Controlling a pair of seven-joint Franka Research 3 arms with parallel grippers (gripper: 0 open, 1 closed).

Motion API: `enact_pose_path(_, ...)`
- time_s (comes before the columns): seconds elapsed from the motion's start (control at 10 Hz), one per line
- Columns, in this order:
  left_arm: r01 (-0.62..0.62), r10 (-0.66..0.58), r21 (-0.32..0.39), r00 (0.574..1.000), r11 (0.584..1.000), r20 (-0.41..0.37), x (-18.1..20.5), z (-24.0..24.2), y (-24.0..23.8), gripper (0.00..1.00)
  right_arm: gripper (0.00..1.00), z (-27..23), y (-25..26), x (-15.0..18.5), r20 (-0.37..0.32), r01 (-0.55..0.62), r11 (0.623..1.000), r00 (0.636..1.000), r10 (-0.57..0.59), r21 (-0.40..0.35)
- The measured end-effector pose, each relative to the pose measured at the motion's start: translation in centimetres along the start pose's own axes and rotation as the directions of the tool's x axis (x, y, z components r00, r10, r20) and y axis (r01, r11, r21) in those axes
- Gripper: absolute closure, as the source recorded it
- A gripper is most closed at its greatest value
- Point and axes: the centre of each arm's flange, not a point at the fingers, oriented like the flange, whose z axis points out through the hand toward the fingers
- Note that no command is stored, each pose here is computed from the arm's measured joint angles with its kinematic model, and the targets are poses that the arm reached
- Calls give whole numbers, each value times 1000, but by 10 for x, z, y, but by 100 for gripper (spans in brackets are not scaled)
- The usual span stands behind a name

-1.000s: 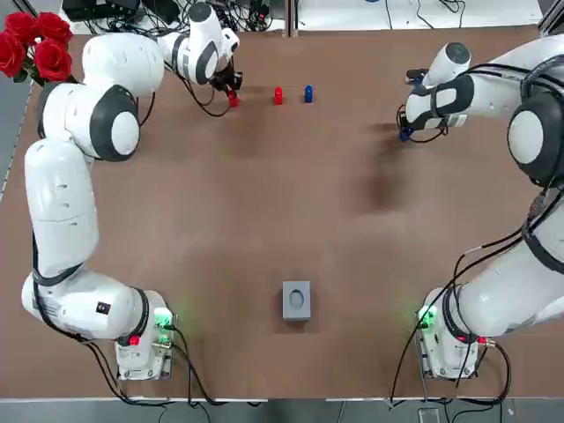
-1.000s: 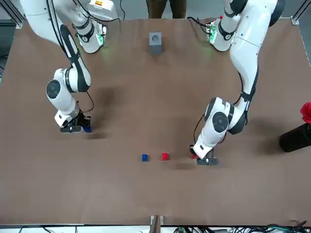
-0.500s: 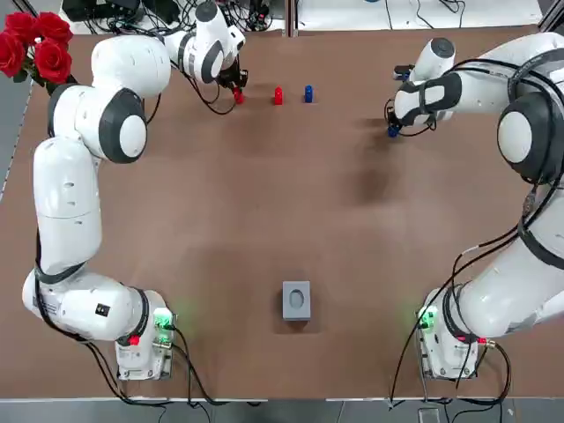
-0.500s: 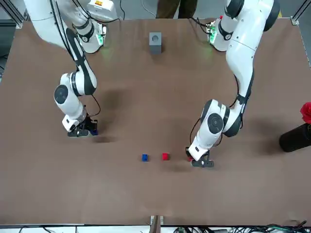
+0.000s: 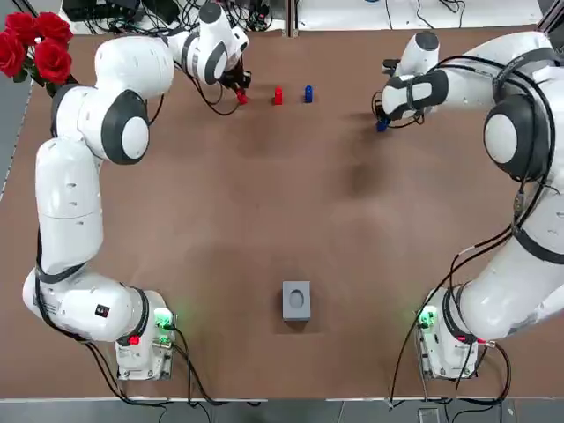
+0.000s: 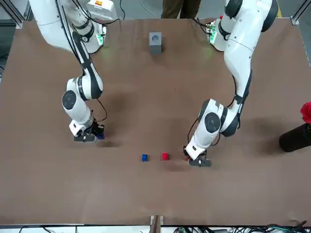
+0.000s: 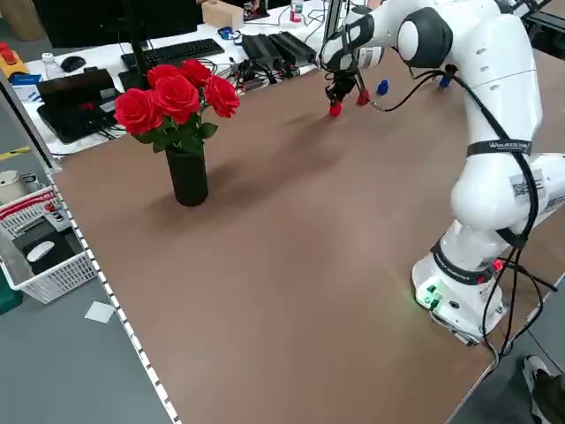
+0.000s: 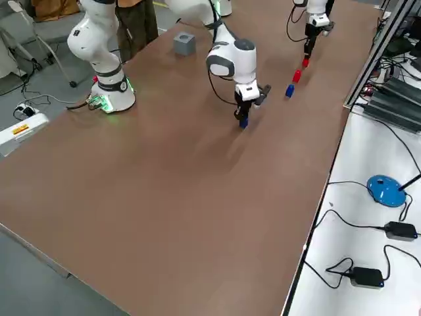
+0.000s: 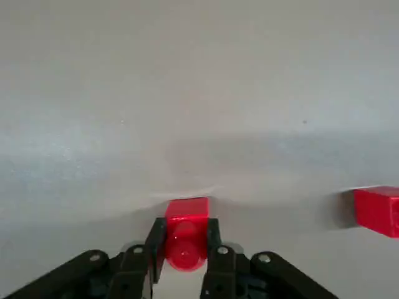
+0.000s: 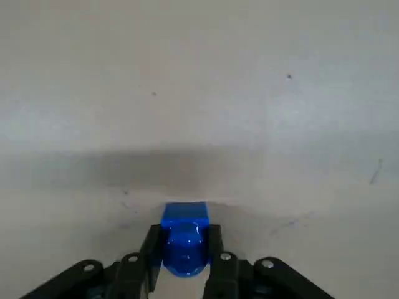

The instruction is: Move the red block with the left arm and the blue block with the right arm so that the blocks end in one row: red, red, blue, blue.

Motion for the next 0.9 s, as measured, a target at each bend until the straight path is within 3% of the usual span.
enact_pose_path(0.9,-21,22,29,999,999,-30,20,6,18,70,66,7,-94,47,20,-103,995,995,103,9)
